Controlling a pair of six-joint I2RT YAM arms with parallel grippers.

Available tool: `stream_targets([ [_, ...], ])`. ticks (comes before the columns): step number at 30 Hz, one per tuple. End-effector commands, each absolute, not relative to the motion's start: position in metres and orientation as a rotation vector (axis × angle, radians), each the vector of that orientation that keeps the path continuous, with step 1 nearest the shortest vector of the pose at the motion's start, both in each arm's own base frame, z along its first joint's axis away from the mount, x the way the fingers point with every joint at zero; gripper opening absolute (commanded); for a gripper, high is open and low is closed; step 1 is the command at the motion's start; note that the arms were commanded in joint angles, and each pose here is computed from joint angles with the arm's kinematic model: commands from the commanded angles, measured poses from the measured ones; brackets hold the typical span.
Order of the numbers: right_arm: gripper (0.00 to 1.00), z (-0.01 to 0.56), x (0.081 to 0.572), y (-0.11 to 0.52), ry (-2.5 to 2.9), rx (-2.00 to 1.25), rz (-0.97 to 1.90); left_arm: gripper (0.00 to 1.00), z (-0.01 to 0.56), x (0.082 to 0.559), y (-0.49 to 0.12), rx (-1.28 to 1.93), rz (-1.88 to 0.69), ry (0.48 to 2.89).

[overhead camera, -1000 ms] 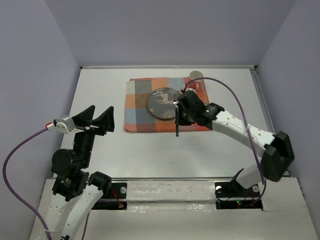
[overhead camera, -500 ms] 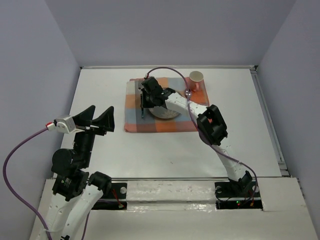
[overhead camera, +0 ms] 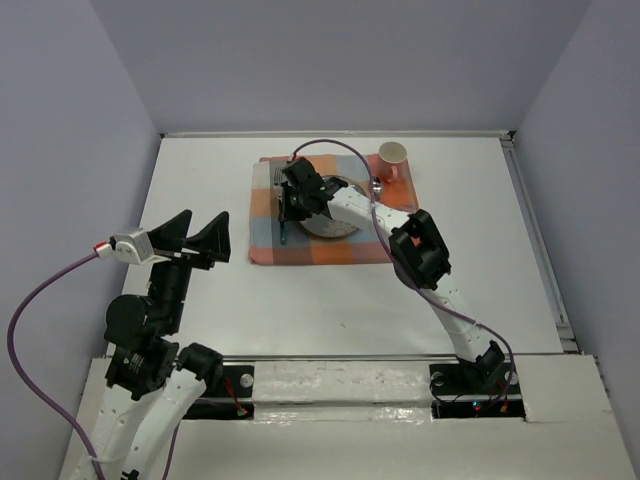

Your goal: Set the dinner table for one person

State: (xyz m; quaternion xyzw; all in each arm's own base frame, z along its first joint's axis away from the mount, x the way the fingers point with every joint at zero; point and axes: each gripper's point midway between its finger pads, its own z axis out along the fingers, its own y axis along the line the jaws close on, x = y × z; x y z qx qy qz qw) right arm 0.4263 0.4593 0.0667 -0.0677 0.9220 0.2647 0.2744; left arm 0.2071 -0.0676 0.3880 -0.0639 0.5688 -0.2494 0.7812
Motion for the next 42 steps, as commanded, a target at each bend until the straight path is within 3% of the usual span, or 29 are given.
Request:
stream_targets([
  [1, 0.0, 0.1, 0.421, 0.472, 2.422, -0.202, 0.805, 0.99, 0.395, 0.207, -0.07, -0.127, -0.55, 1.2],
  [15, 0.0, 0.071, 0.422, 0.48, 2.456, -0.201, 0.779, 0.99, 0.393, 0.21, -0.071, -0.124, -0.548, 1.211],
  [16, 0.01, 0.072, 0.423, 0.481, 2.451, -0.203, 0.781, 0.99, 0.393, 0.21, -0.071, -0.124, -0.548, 1.211],
  [20, 0.21, 0.065, 0.423, 0.481, 2.462, -0.204, 0.776, 0.99, 0.393, 0.21, -0.071, -0.125, -0.546, 1.213],
  [26, 0.28, 0.063, 0.423, 0.48, 2.463, -0.195, 0.77, 0.99, 0.393, 0.21, -0.071, -0.125, -0.544, 1.213],
  [32, 0.34, 0.085, 0.427, 0.481, 2.413, -0.173, 0.795, 0.99, 0.392, 0.211, -0.071, -0.125, -0.544, 1.214],
  [39, 0.41, 0.142, 0.422, 0.485, 2.271, -0.155, 0.942, 0.99, 0.392, 0.212, -0.07, -0.128, -0.53, 1.218],
  [42, 0.43, 0.193, 0.41, 0.482, 2.156, -0.167, 1.02, 0.99, 0.39, 0.213, -0.069, -0.13, -0.52, 1.224],
])
